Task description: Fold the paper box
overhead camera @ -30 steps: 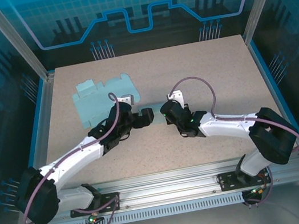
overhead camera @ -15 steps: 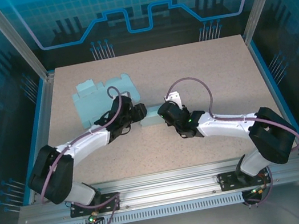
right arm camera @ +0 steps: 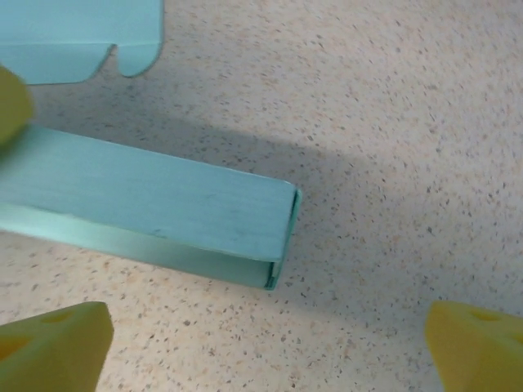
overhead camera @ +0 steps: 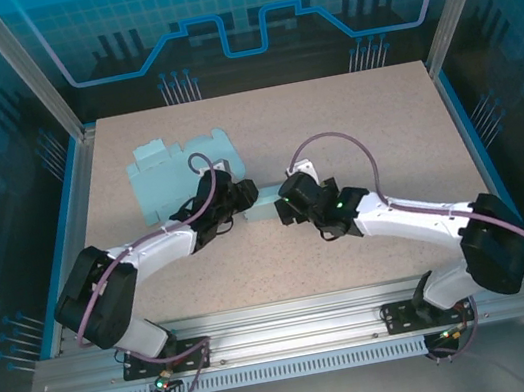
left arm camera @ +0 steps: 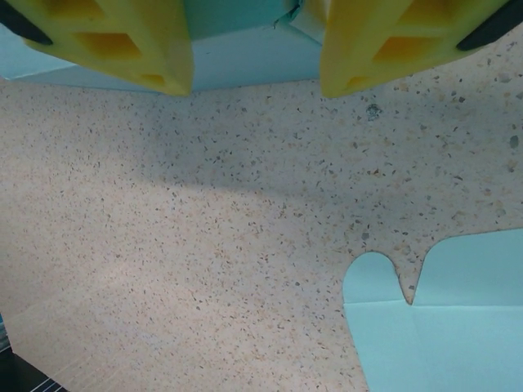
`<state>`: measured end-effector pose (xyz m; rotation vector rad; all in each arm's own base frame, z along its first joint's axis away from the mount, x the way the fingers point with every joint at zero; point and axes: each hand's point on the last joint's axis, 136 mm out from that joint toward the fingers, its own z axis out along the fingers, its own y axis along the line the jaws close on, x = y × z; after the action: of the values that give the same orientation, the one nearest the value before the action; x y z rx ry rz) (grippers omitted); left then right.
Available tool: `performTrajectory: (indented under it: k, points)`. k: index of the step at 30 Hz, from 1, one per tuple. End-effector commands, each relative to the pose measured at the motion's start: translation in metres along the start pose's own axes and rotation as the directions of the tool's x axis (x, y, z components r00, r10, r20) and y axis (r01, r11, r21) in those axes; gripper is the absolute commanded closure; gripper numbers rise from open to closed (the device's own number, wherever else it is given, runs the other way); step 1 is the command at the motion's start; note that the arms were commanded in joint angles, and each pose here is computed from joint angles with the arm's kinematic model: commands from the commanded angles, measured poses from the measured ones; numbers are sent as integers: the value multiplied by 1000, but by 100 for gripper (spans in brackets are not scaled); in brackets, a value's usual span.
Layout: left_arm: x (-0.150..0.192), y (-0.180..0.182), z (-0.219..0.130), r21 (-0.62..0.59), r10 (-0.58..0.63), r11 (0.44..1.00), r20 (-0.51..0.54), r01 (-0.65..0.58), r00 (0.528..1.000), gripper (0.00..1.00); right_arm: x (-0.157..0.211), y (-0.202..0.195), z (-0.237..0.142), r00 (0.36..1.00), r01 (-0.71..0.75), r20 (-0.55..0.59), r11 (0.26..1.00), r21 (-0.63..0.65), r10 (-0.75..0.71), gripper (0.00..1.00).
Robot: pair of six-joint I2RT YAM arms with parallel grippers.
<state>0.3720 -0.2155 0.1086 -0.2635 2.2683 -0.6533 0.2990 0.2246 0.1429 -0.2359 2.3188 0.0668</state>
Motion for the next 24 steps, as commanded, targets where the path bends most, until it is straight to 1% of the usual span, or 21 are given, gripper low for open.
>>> performTrajectory:
  k: [1, 5, 8, 13, 18, 24]
  points:
    - [40, 26, 6, -67, -9, 998, -113, 1, 994, 54, -14, 7, -20, 998, -60, -17, 994, -93, 58, 0]
    - [42, 26, 8, -62, -16, 998, -109, 9, 994, 55, -18, 4, -9, 979, -191, -106, 964, -186, 174, 0]
    - [44, 27, 9, -62, -17, 998, -113, 10, 993, 55, -22, 4, 4, 967, -242, -142, 941, -237, 213, 0]
    - [48, 29, 12, -65, -19, 998, -116, 12, 993, 55, -23, -2, 26, 948, -301, -183, 918, -258, 260, 0]
    - [50, 32, 13, -70, -25, 997, -120, 17, 992, 54, -9, -4, 47, 923, -356, -253, 894, -272, 291, 12]
    - [50, 35, 12, -82, -26, 996, -113, 17, 993, 55, 15, -7, 61, 904, -399, -278, 876, -270, 326, 19]
